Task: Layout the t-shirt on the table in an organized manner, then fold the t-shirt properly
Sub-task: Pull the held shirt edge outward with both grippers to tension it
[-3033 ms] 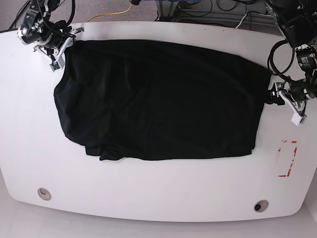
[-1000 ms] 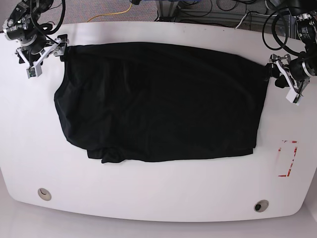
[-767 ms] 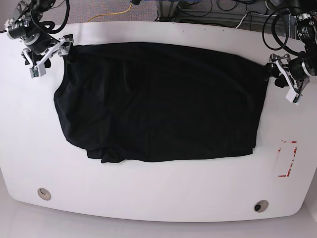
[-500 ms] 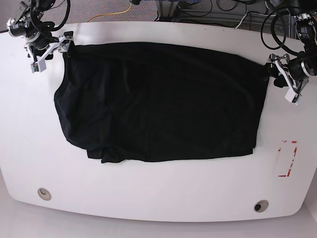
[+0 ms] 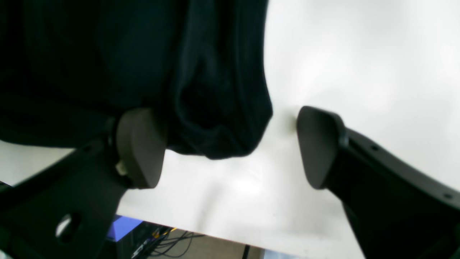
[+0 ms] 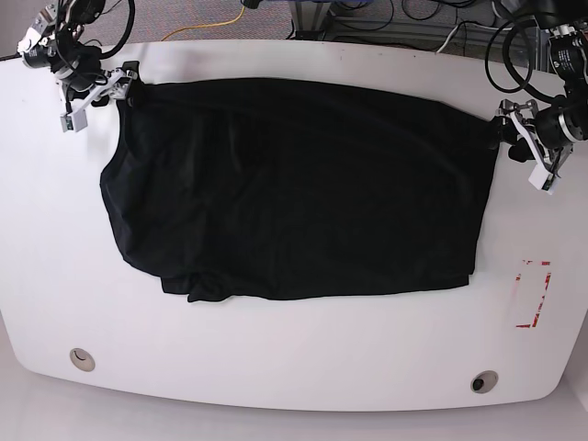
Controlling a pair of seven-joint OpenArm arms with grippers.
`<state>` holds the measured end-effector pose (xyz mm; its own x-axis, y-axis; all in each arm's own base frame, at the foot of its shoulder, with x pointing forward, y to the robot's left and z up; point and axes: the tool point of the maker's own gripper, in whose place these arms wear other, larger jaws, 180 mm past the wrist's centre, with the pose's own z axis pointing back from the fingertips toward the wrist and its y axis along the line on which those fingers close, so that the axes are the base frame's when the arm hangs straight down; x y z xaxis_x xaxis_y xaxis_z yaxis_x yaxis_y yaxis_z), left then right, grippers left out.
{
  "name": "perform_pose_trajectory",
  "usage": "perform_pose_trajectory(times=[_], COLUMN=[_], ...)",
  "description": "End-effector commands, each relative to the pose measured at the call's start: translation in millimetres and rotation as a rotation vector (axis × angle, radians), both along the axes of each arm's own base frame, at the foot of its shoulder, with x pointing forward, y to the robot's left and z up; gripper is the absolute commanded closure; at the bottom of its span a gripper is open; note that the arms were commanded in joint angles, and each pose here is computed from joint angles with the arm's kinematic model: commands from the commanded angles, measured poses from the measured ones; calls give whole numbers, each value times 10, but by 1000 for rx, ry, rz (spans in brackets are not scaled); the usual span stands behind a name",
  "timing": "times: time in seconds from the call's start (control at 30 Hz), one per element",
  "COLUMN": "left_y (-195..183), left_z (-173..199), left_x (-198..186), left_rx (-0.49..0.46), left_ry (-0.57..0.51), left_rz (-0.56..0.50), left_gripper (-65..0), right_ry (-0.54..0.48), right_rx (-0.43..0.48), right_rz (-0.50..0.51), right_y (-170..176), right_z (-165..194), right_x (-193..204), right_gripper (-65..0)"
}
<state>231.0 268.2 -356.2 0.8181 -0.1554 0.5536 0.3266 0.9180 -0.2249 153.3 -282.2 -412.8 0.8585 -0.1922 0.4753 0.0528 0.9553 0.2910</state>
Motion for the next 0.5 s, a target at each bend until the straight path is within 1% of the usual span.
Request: perform_pose_trajectory(times=[0.0, 0.17, 0.23, 0.33, 0.37, 0.4, 0.43, 0.47], left_y=[37, 41, 45, 52, 68, 79, 95, 110], left_z=[110, 114, 116, 117, 86, 70, 29, 3], left_x=[74, 77, 77, 82, 76, 74, 67, 72], left_rx=[8, 8, 8, 7, 0, -6, -21, -33], left_ry=[-40, -42, -43, -44, -35, -31, -22, -18], left_rz=[-6, -4, -3, 0, 9, 16, 29, 41], left_gripper=[-422, -422, -422, -424, -425, -425, -425, -426], right_ry=[14, 8, 8, 9, 12, 12, 16, 18], right_rx=[-16, -16, -14, -11, -9, -9, -5, 0], right_rz=[5, 5, 6, 5, 5, 5, 19, 34], right_y=[-42, -42, -32, -19, -11, -11, 31, 74], right_z=[9, 18, 14, 6, -3, -3, -17, -29], right_x=[3, 28, 28, 24, 21, 21, 30, 40], right_gripper=[-533, -531, -518, -434, -371, -347, -277, -235])
